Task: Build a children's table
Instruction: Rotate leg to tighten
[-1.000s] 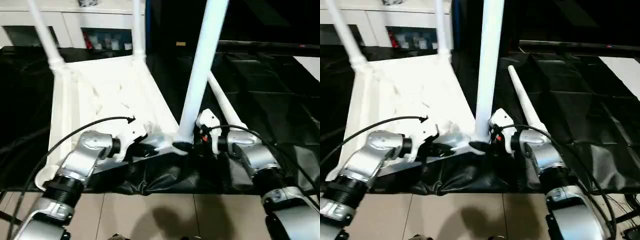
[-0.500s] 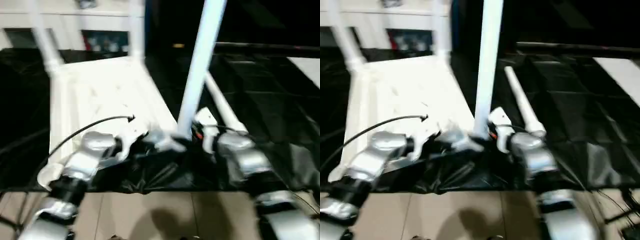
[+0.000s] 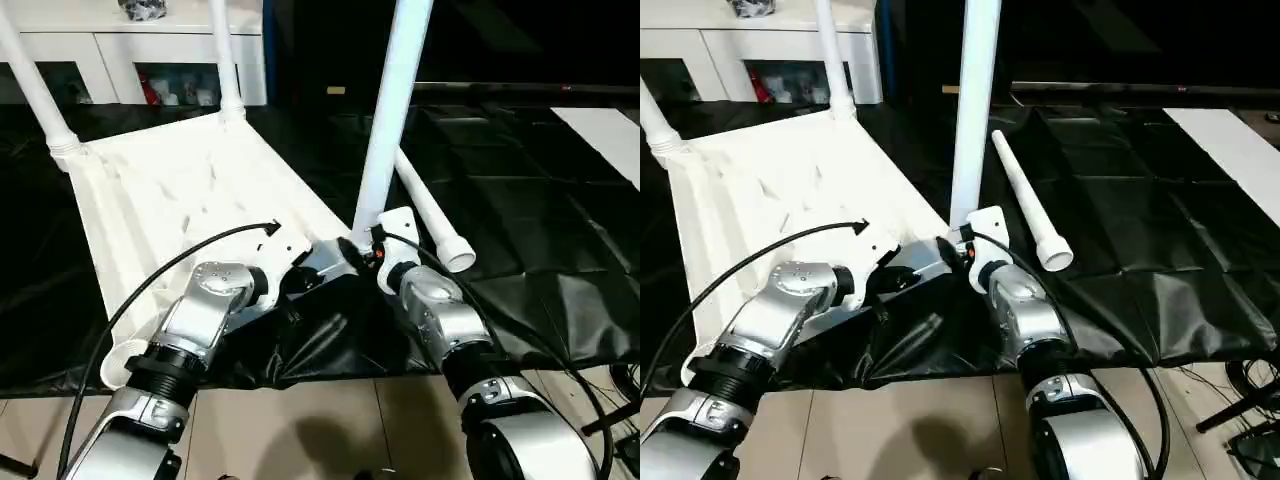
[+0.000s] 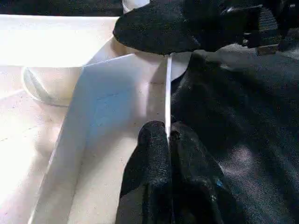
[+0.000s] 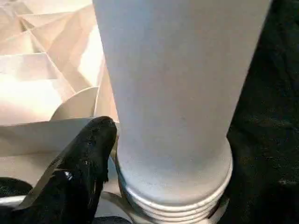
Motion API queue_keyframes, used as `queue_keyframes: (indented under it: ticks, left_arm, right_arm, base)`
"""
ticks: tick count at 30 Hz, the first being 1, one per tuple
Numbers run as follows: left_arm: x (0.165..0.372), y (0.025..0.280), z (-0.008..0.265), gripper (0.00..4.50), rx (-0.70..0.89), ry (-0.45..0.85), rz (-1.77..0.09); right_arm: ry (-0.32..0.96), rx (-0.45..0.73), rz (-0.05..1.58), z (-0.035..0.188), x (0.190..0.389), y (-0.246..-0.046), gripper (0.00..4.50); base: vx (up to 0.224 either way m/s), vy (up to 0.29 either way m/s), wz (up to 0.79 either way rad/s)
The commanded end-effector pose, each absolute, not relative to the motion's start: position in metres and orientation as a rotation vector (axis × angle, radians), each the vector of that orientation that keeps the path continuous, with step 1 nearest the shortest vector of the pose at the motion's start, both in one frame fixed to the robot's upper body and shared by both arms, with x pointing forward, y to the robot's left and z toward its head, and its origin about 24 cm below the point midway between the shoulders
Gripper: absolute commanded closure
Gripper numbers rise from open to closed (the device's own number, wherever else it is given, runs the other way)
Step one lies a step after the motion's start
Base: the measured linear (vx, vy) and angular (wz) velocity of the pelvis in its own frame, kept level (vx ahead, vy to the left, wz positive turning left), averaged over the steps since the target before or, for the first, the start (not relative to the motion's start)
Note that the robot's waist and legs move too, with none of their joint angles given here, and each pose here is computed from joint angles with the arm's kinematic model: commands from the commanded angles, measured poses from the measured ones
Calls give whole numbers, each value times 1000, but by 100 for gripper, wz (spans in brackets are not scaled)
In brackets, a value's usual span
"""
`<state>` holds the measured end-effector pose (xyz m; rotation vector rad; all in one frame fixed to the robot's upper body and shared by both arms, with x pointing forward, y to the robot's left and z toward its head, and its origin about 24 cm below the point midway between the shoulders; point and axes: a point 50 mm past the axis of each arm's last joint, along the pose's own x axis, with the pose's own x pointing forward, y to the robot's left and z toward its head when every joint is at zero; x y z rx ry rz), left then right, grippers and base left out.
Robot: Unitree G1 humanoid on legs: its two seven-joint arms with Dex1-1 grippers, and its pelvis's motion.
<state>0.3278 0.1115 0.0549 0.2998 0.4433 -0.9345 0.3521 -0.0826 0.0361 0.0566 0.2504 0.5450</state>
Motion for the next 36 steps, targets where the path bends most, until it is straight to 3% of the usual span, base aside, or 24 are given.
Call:
queue_keyframes:
  ticks: [1,6,13,19,28,36]
  left_arm:
    - [325,87,78,450,268,280,-1072]
    - [317,100,77,450,280,298,-1154]
    - [307,121,73,450,330,375,-1268]
    - [306,128,74,450,350,410,-1323]
    - [303,131,74,450,350,443,-1371]
    - [309,128,73,450,337,411,-1294]
  right_arm:
    - [231,56,744,41,344,-51,65]
    - [237,-30,792,44,346,-73,17]
    - [290,-138,1034,50,338,-110,17]
    - [344,-183,1219,57,332,-124,17]
    - [391,-213,1345,58,326,-121,96]
    - [382,-192,1306,51,324,-112,160]
  base:
    - [0,0,0]
    - [0,0,0]
    - [0,0,0]
    - [0,0,0]
    - [0,0,0]
    - [0,0,0]
